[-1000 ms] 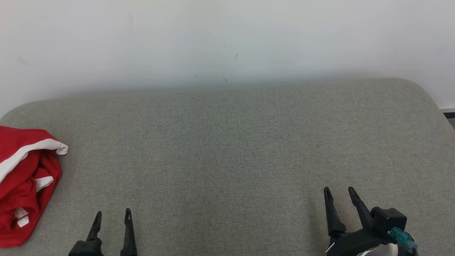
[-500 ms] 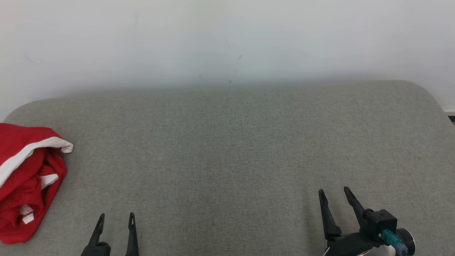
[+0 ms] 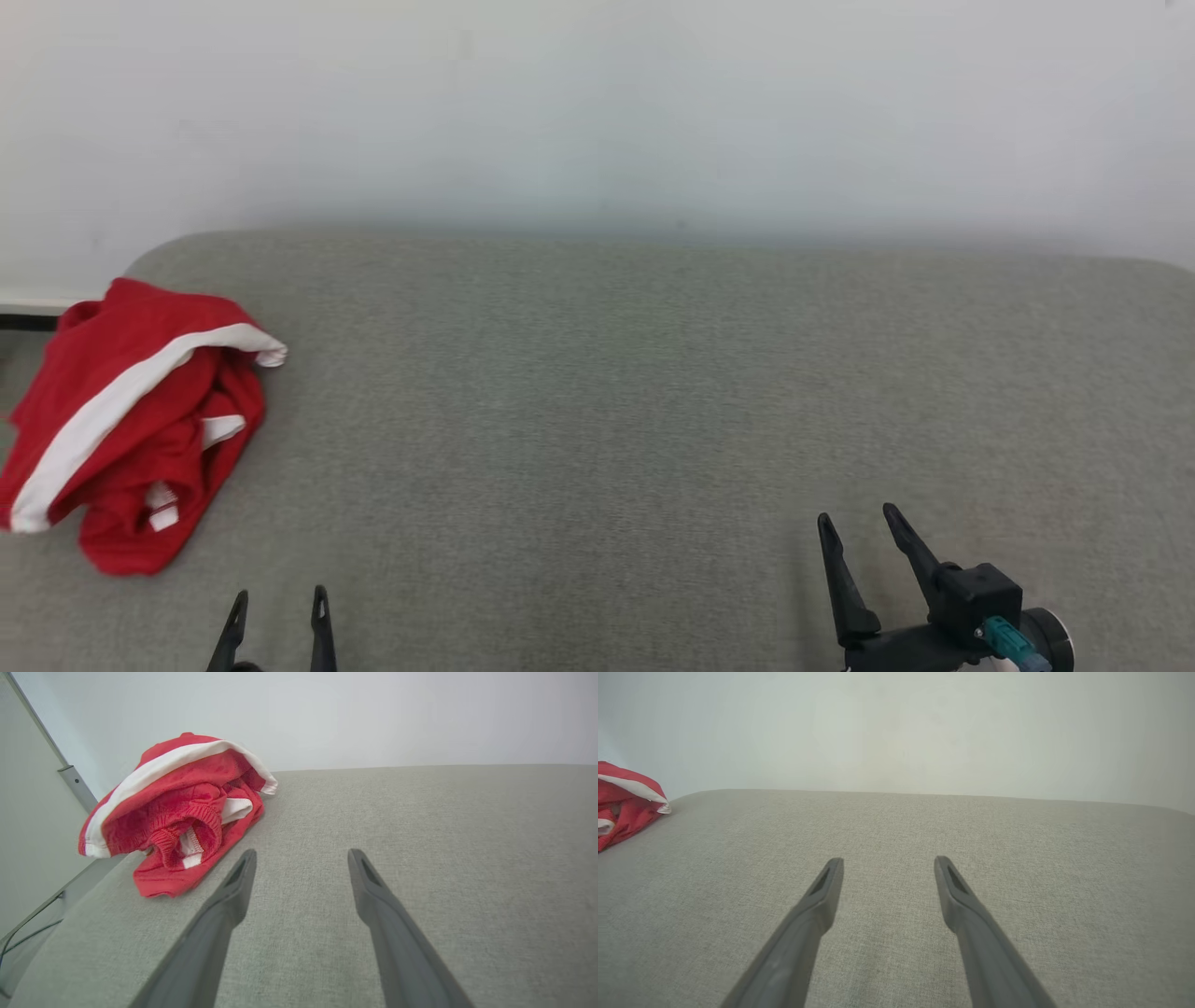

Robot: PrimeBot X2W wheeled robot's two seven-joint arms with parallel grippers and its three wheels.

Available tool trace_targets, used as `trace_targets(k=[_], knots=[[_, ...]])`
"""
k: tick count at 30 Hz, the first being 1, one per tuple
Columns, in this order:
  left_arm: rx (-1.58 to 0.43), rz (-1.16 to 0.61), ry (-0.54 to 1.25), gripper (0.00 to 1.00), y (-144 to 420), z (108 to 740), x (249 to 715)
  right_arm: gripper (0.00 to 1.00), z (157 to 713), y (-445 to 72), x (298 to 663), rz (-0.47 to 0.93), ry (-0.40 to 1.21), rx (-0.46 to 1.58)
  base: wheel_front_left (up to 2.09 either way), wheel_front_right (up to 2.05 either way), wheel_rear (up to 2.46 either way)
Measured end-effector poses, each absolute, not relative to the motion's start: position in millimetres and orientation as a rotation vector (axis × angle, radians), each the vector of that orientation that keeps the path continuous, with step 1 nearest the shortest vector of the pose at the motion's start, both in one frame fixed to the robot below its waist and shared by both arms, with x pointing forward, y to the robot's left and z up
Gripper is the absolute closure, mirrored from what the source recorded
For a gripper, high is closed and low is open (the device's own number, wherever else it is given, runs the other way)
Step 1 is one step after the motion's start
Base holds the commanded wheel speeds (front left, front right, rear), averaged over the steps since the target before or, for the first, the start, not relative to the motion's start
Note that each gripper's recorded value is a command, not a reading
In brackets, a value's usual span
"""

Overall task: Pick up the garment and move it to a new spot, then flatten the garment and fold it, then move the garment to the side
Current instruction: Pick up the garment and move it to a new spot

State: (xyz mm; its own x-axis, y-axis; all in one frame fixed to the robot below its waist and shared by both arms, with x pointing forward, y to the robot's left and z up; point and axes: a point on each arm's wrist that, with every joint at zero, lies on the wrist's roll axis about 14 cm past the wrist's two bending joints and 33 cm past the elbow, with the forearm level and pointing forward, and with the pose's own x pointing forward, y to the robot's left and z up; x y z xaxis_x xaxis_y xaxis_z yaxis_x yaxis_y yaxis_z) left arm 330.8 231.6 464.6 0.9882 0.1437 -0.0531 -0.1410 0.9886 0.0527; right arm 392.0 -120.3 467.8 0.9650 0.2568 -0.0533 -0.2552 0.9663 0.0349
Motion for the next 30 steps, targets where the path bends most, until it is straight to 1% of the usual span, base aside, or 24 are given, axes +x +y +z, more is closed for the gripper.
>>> trace_targets(k=[21, 26, 30], knots=[[0.023, 0.534, 0.103, 0.00, 333, 451, 223, 0.00, 468, -7, 396, 0.561, 0.072, 0.055, 0.00, 0.00, 0.00], [-0.030, 0.588, 0.100, 0.00, 345, 447, 205, 0.00, 470, 7, 396, 0.598, 0.069, 0.059, 0.00, 0.00, 0.00], [-0.057, 0.592, 0.099, 0.00, 348, 445, 201, 0.00, 469, 8, 396, 0.598, 0.073, 0.061, 0.00, 0.00, 0.00]])
